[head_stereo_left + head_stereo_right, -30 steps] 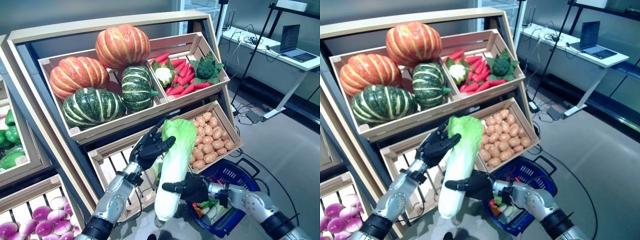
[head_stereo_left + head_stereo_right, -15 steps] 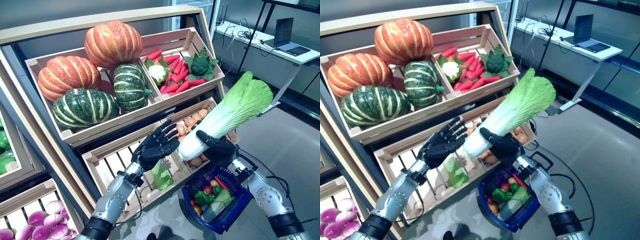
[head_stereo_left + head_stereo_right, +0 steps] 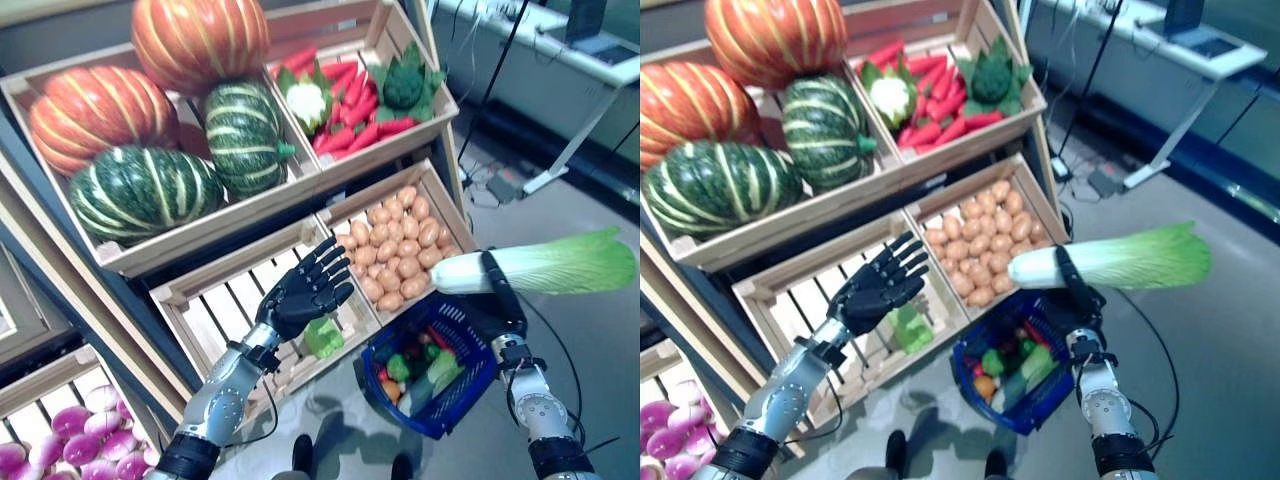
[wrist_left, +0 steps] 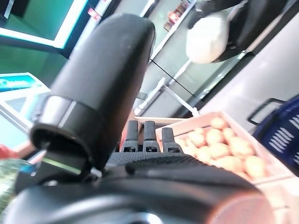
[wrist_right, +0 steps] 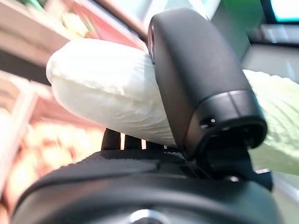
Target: Put vegetables into the basket
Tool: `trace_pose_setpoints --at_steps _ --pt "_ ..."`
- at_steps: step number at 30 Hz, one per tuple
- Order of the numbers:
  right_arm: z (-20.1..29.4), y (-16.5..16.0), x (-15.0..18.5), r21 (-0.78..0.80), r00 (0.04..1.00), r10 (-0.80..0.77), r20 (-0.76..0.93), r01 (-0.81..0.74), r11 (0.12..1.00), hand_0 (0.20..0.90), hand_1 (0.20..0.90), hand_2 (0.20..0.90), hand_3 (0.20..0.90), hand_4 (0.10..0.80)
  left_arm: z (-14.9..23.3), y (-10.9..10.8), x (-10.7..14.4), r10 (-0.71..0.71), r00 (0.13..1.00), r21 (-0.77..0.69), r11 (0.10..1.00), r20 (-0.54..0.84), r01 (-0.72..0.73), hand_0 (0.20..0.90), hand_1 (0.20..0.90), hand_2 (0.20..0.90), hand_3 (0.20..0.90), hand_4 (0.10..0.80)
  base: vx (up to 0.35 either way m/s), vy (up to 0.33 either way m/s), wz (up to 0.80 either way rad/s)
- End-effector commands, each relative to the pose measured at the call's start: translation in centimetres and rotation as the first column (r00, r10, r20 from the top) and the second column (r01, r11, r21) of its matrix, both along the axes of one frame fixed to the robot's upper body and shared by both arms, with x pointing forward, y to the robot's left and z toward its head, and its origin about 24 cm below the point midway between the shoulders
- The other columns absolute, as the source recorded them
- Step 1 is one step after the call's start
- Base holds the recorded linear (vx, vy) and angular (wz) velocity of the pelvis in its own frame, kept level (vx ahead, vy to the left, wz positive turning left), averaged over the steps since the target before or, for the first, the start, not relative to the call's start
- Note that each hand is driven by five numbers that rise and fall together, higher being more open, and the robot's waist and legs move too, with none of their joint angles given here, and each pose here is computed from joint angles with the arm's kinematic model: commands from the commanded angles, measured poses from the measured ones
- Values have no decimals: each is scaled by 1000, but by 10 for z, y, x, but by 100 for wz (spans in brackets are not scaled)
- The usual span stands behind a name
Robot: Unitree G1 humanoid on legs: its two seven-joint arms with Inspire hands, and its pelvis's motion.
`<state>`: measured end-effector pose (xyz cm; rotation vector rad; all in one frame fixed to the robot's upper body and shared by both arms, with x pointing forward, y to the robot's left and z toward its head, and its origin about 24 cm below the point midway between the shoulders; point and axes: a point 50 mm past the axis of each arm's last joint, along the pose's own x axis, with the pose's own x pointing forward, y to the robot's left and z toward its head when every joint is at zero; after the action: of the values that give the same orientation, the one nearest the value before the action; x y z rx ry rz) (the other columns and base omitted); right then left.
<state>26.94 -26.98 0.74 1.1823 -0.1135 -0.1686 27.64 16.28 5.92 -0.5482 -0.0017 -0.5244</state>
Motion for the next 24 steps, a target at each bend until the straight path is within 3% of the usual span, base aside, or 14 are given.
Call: trace_pose_setpoints --at_steps 1,9,24 --pt "91 -28 37 -13 922 -120 367 134 991 300 300 300 300 400 99 -9 20 -15 898 -117 990 440 74 900 900 900 900 800 -298 -69 5" --pt "105 -25 53 -25 922 -141 360 160 987 300 300 300 300 400 126 -21 22 -45 826 -113 985 562 131 900 900 900 900 800 -128 -27 9" --pt "118 -31 82 -293 993 -72 94 97 951 300 300 300 300 400 168 -35 20 -84 687 -119 963 722 242 900 900 900 900 800 -14 27 4"
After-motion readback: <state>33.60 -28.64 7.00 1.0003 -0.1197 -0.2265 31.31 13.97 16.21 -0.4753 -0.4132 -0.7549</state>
